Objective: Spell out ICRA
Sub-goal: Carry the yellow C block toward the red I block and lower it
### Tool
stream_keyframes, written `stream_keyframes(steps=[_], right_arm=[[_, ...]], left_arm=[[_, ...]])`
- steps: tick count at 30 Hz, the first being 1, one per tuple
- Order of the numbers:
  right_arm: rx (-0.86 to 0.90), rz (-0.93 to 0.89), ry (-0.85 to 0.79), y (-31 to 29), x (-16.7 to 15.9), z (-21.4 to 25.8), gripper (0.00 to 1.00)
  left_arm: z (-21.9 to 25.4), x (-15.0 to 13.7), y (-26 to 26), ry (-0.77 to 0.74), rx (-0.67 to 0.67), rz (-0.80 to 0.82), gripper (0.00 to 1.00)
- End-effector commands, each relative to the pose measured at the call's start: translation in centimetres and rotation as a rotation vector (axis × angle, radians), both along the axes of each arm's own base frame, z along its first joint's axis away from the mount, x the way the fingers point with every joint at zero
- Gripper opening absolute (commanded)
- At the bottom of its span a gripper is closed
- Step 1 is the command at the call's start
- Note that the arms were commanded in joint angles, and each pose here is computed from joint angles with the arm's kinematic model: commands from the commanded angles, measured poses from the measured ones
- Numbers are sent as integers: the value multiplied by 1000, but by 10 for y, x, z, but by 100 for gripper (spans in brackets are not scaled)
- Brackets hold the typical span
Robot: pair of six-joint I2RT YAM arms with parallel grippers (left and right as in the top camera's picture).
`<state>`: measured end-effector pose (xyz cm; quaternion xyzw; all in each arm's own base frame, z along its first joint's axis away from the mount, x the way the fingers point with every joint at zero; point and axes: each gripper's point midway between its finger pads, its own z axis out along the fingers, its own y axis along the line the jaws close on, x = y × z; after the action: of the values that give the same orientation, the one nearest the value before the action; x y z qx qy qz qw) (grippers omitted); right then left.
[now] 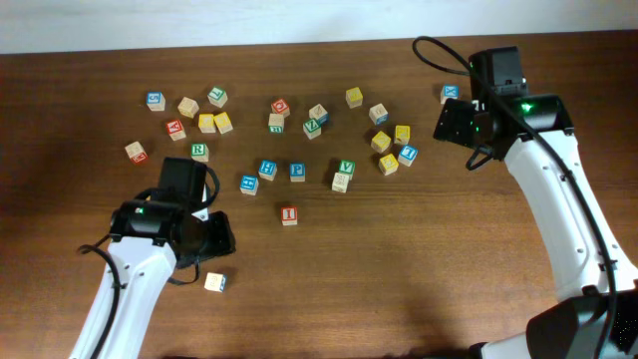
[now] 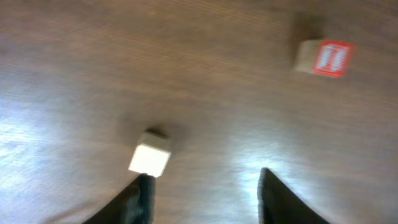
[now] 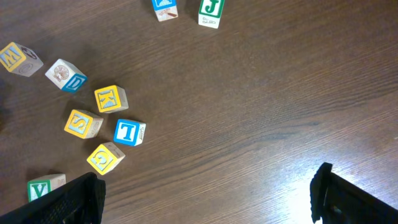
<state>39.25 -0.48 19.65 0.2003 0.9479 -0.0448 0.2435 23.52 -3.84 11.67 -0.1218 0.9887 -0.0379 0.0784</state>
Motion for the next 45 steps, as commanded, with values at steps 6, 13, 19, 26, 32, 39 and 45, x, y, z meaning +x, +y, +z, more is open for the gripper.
stream_keyframes(steps=[6,13,19,26,32,39,45], right_arm=[[-12,-12,-13,-3,2,5,98],[-12,-12,-13,-3,2,5,98],[-12,-12,-13,-3,2,5,98],[-11,-12,-13,-3,2,5,98],[-12,-12,-13,-3,2,5,98],[-12,-12,-13,-3,2,5,98],[-12,-12,-13,-3,2,5,98]], left_arm=[[-70,-26,5,119,17,71,77],[-114,-26,12,243,78,96,73],[-118,-8,10,172,87,-154,54],[-115,-19,-21,211,-98,-162,72],[-111,-56,-13,373,-76,-93,82],[-113,-44,-17,321,-88,-97,60],[-113,-45,-17,324,-93,-97,34]])
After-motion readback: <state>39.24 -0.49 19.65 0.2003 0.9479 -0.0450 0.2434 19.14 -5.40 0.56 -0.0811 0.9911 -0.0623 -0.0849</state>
